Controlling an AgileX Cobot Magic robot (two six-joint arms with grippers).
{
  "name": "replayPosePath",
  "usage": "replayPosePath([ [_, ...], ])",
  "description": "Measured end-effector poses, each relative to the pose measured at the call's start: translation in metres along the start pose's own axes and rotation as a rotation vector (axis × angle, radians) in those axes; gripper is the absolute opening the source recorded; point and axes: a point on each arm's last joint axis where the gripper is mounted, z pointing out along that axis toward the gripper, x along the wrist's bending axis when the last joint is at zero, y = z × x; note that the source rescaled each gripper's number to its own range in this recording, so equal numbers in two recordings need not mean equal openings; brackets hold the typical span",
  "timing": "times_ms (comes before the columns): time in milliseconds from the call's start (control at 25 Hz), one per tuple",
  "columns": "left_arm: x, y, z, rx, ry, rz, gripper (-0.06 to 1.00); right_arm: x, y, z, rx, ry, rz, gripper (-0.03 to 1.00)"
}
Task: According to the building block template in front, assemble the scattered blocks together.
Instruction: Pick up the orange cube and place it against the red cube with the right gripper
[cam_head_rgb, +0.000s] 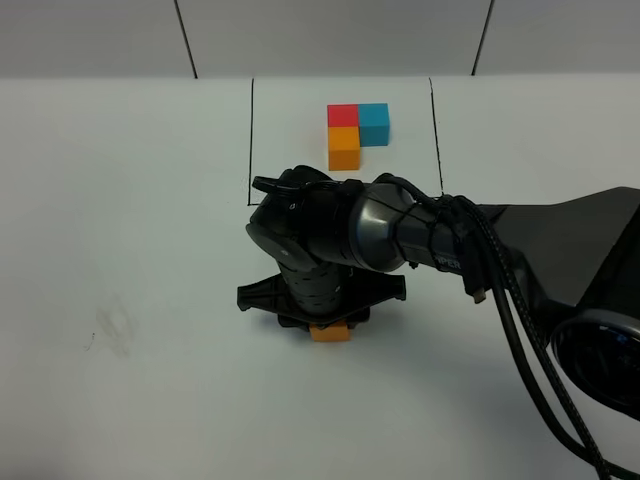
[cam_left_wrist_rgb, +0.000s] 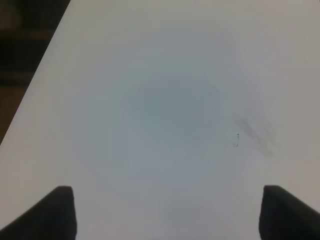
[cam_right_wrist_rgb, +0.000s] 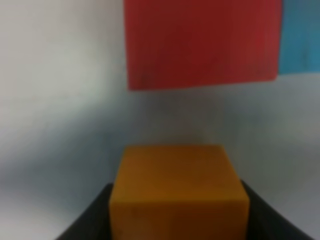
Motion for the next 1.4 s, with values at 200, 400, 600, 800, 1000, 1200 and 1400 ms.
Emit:
replayPosePath([
  [200, 0.000, 0.000, 0.000, 0.000, 0.000, -0.003, 0.67, -0.002, 0.006, 0.002, -0.013, 0.020, 0.014, 0.27],
  [400, 0.000, 0.000, 0.000, 0.000, 0.000, -0.003, 0.67, 0.001, 0.009, 0.001, -0.037, 0.059, 0.015, 0.27],
  [600, 0.000, 0.000, 0.000, 0.000, 0.000, -0.002, 0.67, 0.001, 0.010, 0.003, -0.053, 0.051, 0.012, 0.27],
  [800, 0.000, 0.000, 0.000, 0.000, 0.000, -0.001, 0.67, 0.002, 0.011, 0.005, -0.052, 0.046, 0.017, 0.27],
  [1000, 0.000, 0.000, 0.000, 0.000, 0.000, -0.001, 0.67, 0.002, 0.012, 0.005, -0.054, 0.042, 0.051, 0.27],
  [1200, 0.000, 0.000, 0.000, 0.000, 0.000, -0.001, 0.67, 0.001, 0.013, 0.006, -0.069, 0.033, 0.064, 0.27],
  [1400, 0.000, 0.000, 0.000, 0.000, 0.000, -0.001, 0.67, -0.001, 0.016, 0.007, -0.086, 0.021, 0.076, 0.27],
])
